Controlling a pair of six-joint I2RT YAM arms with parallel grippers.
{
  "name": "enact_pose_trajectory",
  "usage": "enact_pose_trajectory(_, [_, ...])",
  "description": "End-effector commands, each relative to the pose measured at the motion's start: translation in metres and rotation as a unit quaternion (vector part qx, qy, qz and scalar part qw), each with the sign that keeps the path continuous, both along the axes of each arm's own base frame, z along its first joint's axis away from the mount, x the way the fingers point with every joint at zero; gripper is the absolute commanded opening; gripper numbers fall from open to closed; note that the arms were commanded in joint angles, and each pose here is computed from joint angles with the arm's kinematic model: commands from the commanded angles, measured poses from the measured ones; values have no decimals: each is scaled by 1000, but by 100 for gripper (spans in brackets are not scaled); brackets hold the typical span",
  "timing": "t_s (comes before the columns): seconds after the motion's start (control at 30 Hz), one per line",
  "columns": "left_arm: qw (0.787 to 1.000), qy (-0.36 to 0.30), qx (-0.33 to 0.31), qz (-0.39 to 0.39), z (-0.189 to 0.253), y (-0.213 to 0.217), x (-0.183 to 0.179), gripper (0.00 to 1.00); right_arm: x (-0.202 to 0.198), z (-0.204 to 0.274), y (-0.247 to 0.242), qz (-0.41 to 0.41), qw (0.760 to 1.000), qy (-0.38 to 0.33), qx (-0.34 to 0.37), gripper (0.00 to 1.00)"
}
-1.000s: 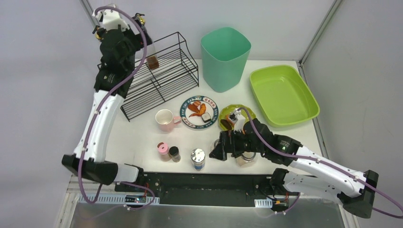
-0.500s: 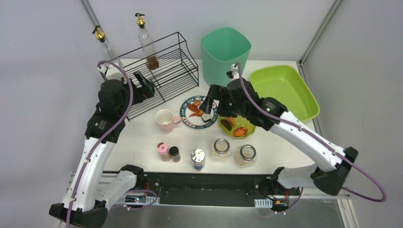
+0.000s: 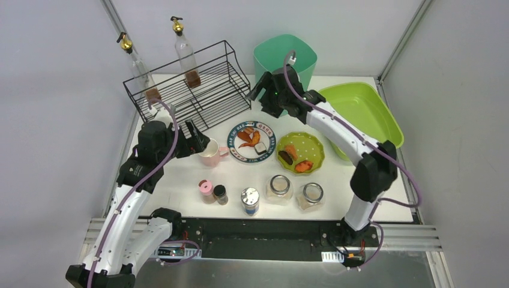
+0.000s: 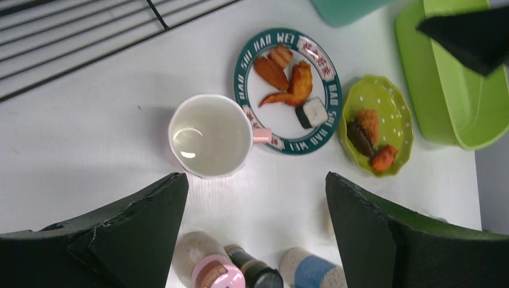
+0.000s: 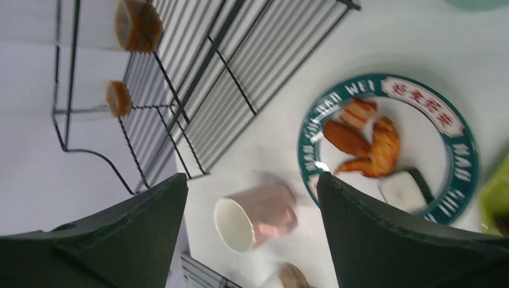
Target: Clear the kitchen counter
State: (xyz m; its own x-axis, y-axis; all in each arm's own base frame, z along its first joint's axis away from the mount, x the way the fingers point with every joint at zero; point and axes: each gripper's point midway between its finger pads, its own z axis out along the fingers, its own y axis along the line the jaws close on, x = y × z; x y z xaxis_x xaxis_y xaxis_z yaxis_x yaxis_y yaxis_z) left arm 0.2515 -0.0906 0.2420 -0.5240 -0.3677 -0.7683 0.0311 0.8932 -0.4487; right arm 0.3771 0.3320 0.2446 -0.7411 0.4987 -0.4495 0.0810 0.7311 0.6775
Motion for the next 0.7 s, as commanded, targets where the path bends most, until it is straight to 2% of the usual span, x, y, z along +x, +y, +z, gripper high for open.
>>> enact_pose_trajectory(0.0, [998, -3, -14, -63, -3, -17, -19, 88, 36, 31, 46, 12, 995, -26, 93, 80])
enact_pose_trajectory(0.07, [997, -6, -4, -77, -7, -17, -24, 88, 52, 21, 58, 10, 995, -21, 94, 76])
enact_pose_trajectory(0.23, [994, -6, 12, -106, -17, -19, -33, 88, 81, 4, 75, 1, 995, -19, 99, 52])
enact_pose_trajectory(0.47, [995, -18, 18, -97, -15, -14, -38, 88, 97, -5, 76, -21, 994, -20, 104, 49])
enact_pose_trajectory(0.67, [996, -33, 18, -86, -12, -9, -43, 88, 99, -23, 79, -38, 992, 6, 117, 45])
